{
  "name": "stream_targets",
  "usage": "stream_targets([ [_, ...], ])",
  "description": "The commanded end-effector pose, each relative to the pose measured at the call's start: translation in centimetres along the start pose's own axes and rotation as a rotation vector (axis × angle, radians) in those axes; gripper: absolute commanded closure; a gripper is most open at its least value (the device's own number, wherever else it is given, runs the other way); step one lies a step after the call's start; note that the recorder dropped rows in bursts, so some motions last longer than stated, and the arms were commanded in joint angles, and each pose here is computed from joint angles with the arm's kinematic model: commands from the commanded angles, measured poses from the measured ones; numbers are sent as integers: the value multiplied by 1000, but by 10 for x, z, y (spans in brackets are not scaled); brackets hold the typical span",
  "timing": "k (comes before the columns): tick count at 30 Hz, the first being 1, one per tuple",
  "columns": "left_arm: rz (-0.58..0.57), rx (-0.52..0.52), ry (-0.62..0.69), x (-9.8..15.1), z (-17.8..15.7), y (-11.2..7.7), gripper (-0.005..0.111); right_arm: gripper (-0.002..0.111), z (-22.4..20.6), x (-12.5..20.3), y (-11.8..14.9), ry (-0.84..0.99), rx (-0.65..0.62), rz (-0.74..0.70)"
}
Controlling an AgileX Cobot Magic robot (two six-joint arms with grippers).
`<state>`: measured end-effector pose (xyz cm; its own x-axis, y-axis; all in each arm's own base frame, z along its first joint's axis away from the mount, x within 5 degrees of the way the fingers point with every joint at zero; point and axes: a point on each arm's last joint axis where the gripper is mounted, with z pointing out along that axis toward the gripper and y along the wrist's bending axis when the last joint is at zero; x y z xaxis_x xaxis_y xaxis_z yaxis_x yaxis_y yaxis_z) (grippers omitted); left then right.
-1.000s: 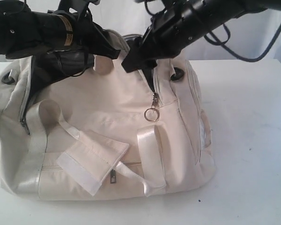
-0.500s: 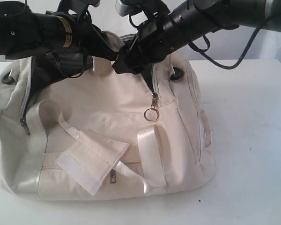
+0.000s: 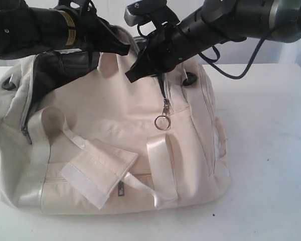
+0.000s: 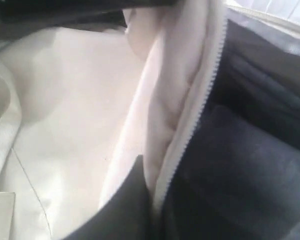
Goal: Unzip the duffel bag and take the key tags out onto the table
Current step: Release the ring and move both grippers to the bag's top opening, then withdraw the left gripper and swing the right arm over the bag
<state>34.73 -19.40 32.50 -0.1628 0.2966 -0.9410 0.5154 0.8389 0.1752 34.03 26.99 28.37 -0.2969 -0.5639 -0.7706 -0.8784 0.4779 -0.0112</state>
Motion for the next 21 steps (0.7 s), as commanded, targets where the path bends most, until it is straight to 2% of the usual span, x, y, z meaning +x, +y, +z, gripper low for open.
stream_targets([
  [1, 0, -51, -36, -17, -21, 8, 90, 108, -6, -1, 2, 10, -5, -33],
  [6, -30, -110, -48, -29, -39, 16, 53, 108, -19, -4, 4, 31, 5, -94],
  [9, -58, -198, -15, -31, -50, 25, 41, 108, -30, -7, 8, 49, -8, -126],
  [12, -80, -308, 50, -28, -65, 35, 42, 108, -45, -8, 17, 80, -71, -232],
  [15, -22, -408, 144, -18, -85, 43, 47, 108, -63, -6, 30, 129, -169, -333],
  [18, -28, -456, 204, -9, -109, 47, 49, 108, -77, -4, 39, 162, -254, -423],
  [21, -87, -462, 223, -3, -134, 46, 53, 108, -88, -4, 47, 173, -311, -465],
])
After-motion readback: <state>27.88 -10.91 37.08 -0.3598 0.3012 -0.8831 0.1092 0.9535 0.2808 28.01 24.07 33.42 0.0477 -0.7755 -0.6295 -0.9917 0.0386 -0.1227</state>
